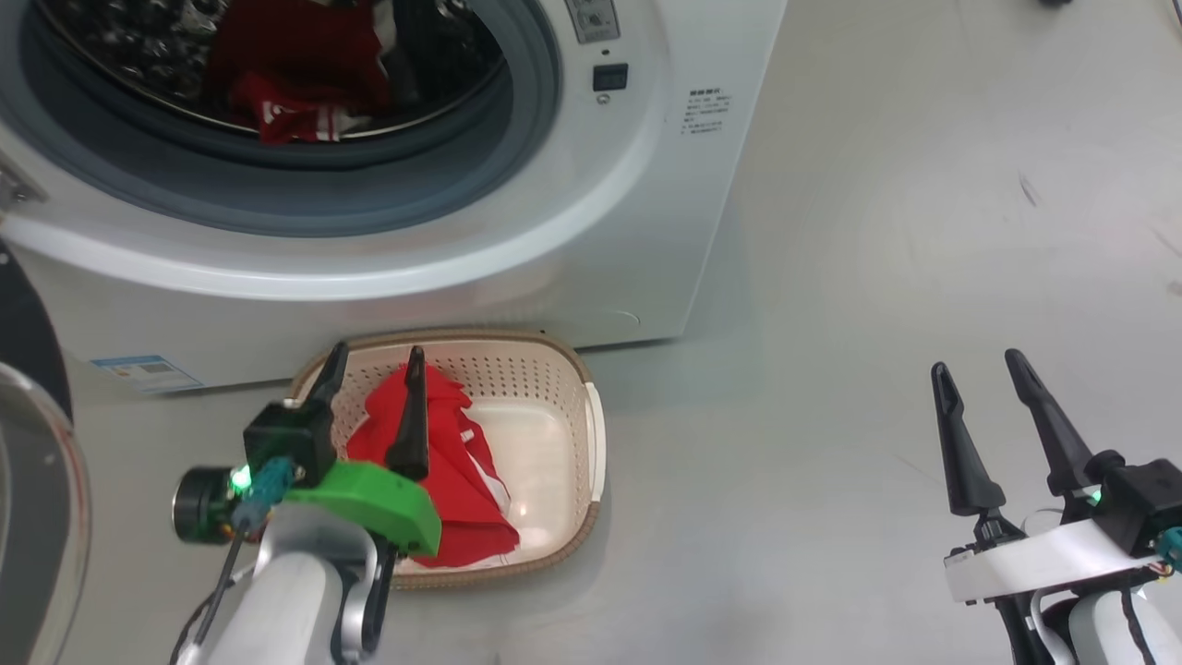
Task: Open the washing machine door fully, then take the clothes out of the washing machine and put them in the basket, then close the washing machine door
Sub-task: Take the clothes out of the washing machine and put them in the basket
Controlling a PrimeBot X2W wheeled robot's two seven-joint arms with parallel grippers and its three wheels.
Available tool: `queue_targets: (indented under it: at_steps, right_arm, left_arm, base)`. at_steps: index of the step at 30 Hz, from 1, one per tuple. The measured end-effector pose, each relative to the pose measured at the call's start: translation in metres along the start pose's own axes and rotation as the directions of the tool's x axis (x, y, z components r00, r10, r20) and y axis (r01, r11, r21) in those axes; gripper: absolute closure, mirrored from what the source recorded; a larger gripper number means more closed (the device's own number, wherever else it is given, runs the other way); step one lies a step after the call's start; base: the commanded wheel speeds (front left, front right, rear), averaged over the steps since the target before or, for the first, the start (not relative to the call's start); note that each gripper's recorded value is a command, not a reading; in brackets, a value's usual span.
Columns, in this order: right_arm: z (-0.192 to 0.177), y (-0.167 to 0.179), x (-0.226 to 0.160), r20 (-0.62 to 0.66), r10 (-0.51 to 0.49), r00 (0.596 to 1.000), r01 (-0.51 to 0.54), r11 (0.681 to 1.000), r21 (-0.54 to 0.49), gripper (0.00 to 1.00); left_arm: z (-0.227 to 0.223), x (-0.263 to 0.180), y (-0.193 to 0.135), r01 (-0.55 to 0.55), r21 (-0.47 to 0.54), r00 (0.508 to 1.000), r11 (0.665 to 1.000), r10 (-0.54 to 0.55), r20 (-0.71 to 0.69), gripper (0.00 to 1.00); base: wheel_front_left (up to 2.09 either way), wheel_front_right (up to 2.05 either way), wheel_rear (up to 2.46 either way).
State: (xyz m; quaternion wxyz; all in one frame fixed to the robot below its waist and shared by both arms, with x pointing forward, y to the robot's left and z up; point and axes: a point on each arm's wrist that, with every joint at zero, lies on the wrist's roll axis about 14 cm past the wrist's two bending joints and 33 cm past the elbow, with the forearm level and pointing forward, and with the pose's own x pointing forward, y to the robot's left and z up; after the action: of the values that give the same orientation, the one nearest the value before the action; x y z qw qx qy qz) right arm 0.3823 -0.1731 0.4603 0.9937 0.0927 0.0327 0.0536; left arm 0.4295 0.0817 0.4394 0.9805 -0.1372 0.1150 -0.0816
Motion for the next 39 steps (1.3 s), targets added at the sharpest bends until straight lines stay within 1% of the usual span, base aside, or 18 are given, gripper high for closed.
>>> queue_targets:
  at_steps: [5,11,17,21,28,31,37,38,39]
  right_arm:
    - [-0.006,-0.013,0.007,-0.016,-0.029,0.999,0.029,1.0,0.004,0.0]
    - [-0.016,-0.029,0.017,-0.042,-0.058,0.997,0.058,0.998,0.005,0.0]
    - [-0.028,-0.042,0.028,-0.069,-0.084,0.994,0.085,0.996,0.01,0.0]
    - [-0.037,-0.049,0.032,-0.092,-0.099,0.991,0.101,0.995,0.009,0.0]
    - [-0.051,-0.057,0.036,-0.127,-0.113,0.985,0.115,0.993,0.009,0.0]
    - [-0.058,-0.062,0.036,-0.145,-0.125,0.981,0.128,0.992,0.011,0.0]
    - [-0.068,-0.071,0.037,-0.173,-0.149,0.974,0.154,0.988,0.013,0.0]
    - [-0.071,-0.072,0.038,-0.178,-0.154,0.972,0.16,0.987,0.017,0.0]
    - [-0.072,-0.073,0.04,-0.18,-0.155,0.971,0.161,0.987,0.017,0.0]
  left_arm:
    - [-0.016,0.032,-0.013,0.05,0.018,0.994,0.999,-0.048,-0.098,0.0]
    - [-0.028,0.075,-0.019,0.082,0.032,0.98,0.996,-0.075,-0.185,0.0]
    - [-0.032,0.117,-0.018,0.084,0.038,0.97,0.996,-0.073,-0.231,0.0]
    - [-0.031,0.143,-0.007,0.066,0.055,0.966,0.996,-0.05,-0.256,0.0]
    - [-0.019,0.184,0.029,0.011,0.156,0.96,0.988,0.033,-0.279,0.0]
    - [-0.012,0.199,0.041,-0.006,0.205,0.957,0.979,0.065,-0.283,0.0]
    - [-0.005,0.225,0.053,-0.009,0.305,0.946,0.952,0.106,-0.305,0.0]
    - [-0.008,0.232,0.057,-0.001,0.358,0.935,0.934,0.128,-0.33,0.0]
    - [-0.01,0.234,0.058,-0.001,0.361,0.933,0.933,0.131,-0.335,0.0]
  base:
    - [0.0,0.0,0.0]
    - [0.0,0.0,0.0]
    - [0.0,0.0,0.0]
    - [0.0,0.0,0.0]
    - [0.0,0.0,0.0]
    - [0.0,0.0,0.0]
    - [0.0,0.0,0.0]
    - [0.0,0.0,0.0]
    - [0.0,0.0,0.0]
